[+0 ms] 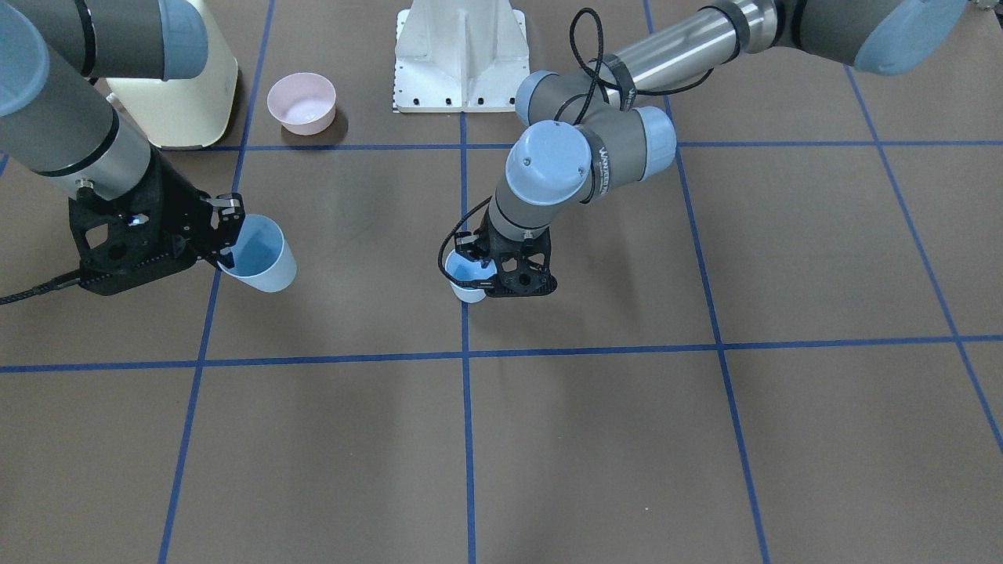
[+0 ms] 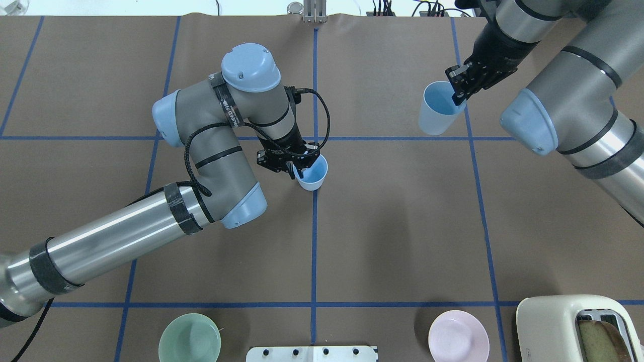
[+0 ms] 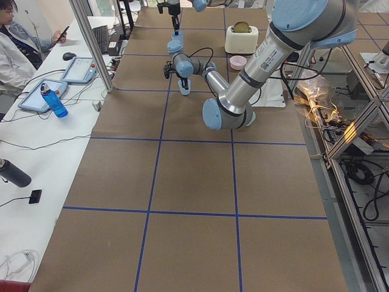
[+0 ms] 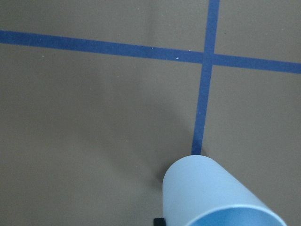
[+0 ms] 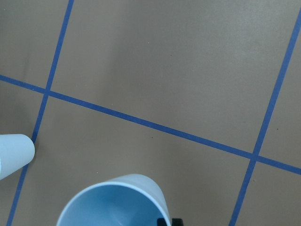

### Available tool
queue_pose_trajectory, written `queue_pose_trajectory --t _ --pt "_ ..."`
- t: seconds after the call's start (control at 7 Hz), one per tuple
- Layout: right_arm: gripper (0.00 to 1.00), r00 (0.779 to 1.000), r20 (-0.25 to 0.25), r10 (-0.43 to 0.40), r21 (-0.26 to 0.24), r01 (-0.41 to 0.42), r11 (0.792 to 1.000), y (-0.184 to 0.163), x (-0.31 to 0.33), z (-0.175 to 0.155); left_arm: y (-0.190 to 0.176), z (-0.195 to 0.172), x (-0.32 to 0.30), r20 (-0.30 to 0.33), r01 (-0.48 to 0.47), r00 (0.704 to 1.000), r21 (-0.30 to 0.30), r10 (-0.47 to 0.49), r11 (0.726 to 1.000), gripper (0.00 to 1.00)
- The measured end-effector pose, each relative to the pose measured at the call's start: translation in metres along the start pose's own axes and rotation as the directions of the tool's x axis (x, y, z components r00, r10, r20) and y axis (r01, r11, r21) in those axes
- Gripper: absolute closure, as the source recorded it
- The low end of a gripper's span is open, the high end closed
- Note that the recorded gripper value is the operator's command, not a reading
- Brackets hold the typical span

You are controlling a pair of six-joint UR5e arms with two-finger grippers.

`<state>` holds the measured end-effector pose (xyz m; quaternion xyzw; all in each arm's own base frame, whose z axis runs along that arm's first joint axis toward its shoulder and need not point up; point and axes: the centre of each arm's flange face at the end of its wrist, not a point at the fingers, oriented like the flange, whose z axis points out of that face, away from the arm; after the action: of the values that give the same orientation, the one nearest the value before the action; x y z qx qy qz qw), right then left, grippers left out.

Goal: Stack blue cups with both arms
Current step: 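Set the left cup down at the centre and open the left gripper, then move the right gripper's cup over the placed cup while the left gripper withdraws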

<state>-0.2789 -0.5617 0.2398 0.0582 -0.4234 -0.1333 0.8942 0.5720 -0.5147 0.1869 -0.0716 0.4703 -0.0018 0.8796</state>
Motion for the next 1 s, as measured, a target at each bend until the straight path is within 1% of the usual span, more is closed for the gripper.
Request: queue_pose_trajectory --t 0.14,0.29,0.57,0.86,1.0 --pt "1.0 1.0 0.003 0.001 0.001 -0.001 1.0 -0.001 -0.004 -0.001 0.0 -0.005 0.001 -0.021 -0.016 1.0 0.01 0.016 1.0 0.16" --pt "1.0 1.0 0.01 0.007 0.001 -0.007 1.0 -0.002 -0.014 -0.001 -0.003 -0.018 0.0 -0.042 -0.023 0.999 0.025 0.024 0.999 0.15" --pt "1.0 1.0 0.025 0.015 -0.008 -0.015 1.0 -0.002 -0.042 0.005 -0.022 -0.058 -0.018 -0.078 -0.01 0.997 0.039 0.013 0.999 0.14" --pt "1.0 0.999 0.042 0.033 -0.016 -0.032 0.999 -0.007 -0.075 0.011 -0.039 -0.091 -0.068 -0.095 -0.024 0.995 0.038 0.027 0.999 0.13" --pt "1.0 0.998 0.049 0.049 -0.017 -0.048 0.999 -0.012 -0.101 0.015 -0.048 -0.105 -0.1 -0.09 -0.045 0.995 0.043 0.049 0.998 0.13"
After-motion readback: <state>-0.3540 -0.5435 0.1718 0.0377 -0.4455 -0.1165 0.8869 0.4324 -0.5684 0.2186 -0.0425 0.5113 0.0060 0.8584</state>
